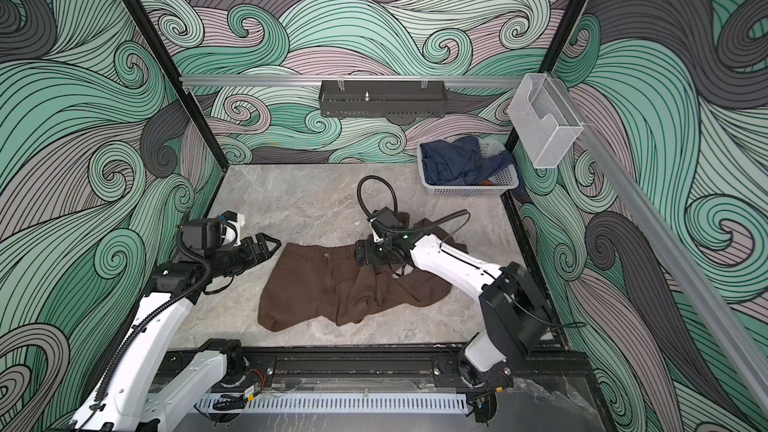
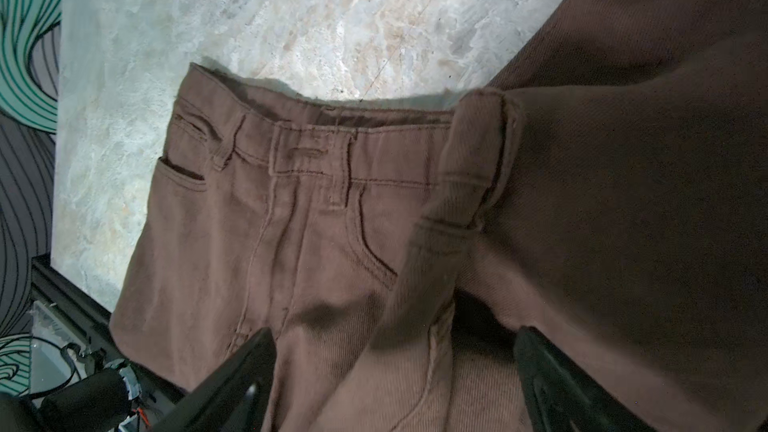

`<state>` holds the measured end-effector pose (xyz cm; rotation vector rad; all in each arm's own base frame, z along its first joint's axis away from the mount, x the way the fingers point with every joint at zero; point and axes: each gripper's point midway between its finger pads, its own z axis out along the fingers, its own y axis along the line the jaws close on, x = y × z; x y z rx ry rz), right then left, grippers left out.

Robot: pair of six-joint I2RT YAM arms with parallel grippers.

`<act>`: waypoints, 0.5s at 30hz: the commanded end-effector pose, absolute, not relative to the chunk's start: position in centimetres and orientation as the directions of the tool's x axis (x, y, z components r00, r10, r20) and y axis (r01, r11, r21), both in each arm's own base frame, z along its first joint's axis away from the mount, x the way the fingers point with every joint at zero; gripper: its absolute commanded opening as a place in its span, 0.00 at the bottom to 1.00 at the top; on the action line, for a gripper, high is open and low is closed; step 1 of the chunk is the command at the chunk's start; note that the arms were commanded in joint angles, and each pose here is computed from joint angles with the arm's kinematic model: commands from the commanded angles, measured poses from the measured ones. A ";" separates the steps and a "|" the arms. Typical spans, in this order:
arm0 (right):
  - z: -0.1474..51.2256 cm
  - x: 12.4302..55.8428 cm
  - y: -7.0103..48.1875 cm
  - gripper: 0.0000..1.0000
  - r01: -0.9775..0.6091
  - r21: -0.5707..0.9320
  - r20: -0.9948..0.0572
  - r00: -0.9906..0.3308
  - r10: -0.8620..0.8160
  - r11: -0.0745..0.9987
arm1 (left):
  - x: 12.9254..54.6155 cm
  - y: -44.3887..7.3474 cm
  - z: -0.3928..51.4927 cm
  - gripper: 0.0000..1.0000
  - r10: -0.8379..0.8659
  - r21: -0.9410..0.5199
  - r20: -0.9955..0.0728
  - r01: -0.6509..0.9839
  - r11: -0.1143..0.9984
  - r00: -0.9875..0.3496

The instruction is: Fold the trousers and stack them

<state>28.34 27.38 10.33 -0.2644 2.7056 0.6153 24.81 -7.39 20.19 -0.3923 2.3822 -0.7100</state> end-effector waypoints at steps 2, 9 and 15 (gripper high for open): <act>10.0 30.4 28.0 0.88 -0.219 0.421 -0.359 -0.932 -0.060 0.881 | 24.4 -7.3 20.4 0.85 -0.447 -0.583 -0.471 -0.112 0.805 -0.761; 8.4 32.6 29.7 0.47 -0.177 0.439 -0.270 -0.961 -0.058 0.881 | 24.2 -7.6 20.3 0.85 -0.436 -0.590 -0.461 -0.100 0.801 -0.773; 13.4 34.5 30.1 0.00 -0.193 0.424 -0.331 -0.943 -0.047 0.885 | 24.4 -7.2 22.6 0.86 -0.385 -0.546 -0.524 -0.048 0.837 -0.760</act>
